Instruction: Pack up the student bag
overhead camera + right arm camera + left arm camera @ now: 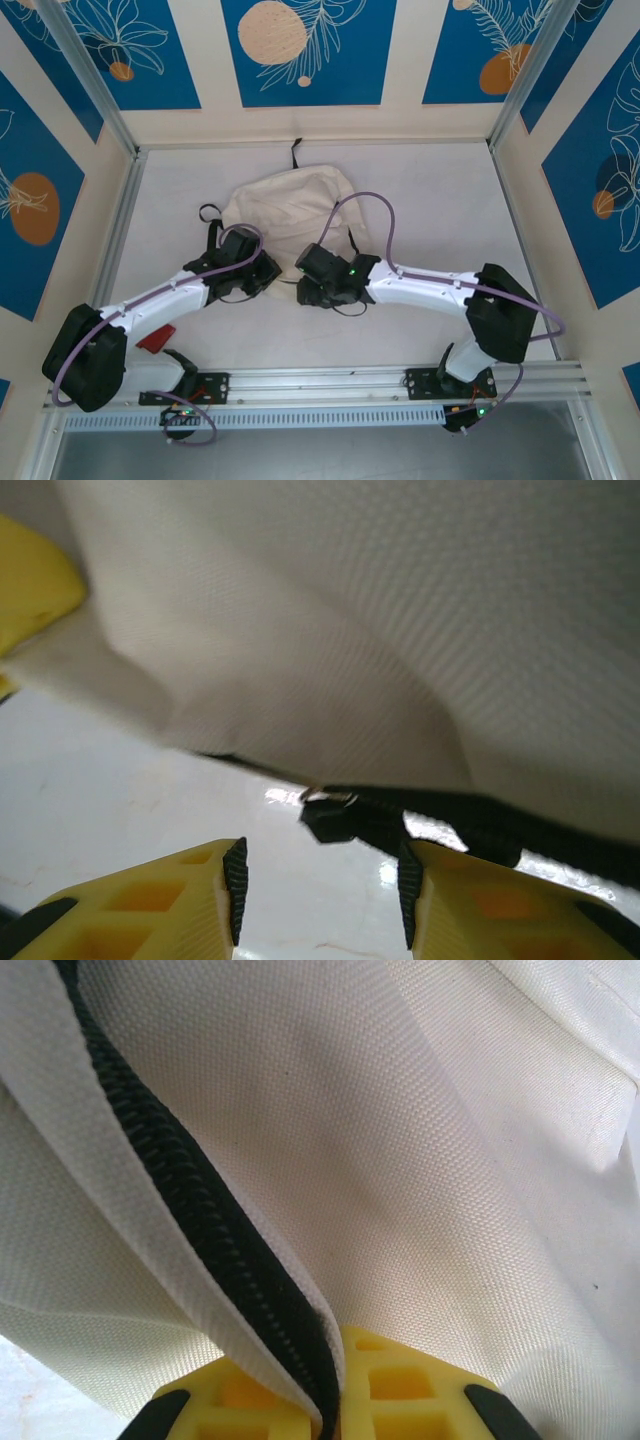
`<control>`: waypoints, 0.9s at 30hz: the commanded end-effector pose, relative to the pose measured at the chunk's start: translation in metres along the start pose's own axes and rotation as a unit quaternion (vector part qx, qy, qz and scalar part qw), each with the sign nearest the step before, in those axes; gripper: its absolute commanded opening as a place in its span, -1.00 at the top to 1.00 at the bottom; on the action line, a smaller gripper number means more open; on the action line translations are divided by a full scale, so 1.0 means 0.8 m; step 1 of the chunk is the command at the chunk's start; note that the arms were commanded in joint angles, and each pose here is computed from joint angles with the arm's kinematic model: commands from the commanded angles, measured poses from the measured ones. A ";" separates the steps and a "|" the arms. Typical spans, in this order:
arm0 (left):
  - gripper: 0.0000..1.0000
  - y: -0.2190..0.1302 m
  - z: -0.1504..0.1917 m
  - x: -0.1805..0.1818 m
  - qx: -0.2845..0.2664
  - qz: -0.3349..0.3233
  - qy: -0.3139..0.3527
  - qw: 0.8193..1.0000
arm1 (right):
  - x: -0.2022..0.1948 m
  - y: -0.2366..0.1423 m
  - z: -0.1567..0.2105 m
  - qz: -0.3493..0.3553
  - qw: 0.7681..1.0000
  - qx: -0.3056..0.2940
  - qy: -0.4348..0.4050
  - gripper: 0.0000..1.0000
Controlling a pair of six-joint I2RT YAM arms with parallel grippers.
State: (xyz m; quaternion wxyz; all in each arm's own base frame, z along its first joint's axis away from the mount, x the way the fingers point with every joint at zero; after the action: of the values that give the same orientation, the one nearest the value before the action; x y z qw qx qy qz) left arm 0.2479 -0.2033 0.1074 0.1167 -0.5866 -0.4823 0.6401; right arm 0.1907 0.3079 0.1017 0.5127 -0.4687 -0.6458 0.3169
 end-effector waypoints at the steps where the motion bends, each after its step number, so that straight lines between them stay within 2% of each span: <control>1: 0.81 -0.011 -0.007 -0.030 0.000 0.036 0.012 0.999 | 0.009 0.007 -0.011 0.004 1.000 -0.024 0.005 0.09; 9: 0.81 -0.010 -0.007 -0.029 0.001 0.034 0.009 0.999 | 0.004 0.031 -0.018 0.032 0.998 -0.046 0.015 0.30; 15: 0.83 -0.010 -0.007 -0.019 -0.004 0.015 0.006 1.000 | -0.018 0.021 -0.021 0.077 0.995 -0.066 0.014 0.78; 17: 0.86 -0.010 -0.007 -0.013 -0.007 0.006 0.005 1.000 | -0.027 0.013 -0.019 0.092 0.993 -0.066 0.014 0.88; 27: 0.93 -0.013 -0.014 0.022 -0.033 -0.059 0.020 0.998 | -0.087 -0.022 -0.009 0.170 0.983 -0.054 0.037 0.91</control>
State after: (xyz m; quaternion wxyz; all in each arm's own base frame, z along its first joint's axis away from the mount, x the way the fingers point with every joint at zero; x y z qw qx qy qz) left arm 0.2444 -0.1952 0.1026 0.1379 -0.5787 -0.4998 0.6295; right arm 0.1979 0.2733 0.0914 0.4660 -0.5628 -0.5958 0.3335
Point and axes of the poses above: each hand's point on the last joint's axis, 136 mm out from that joint toward the fingers, its own y axis out along the fingers, its own x axis along the line the jaws close on, z = x × y, the point moved 2 cm from there along -y, back along the fingers, and after that the axes turned 6 degrees about y, right-handed, at the moved point
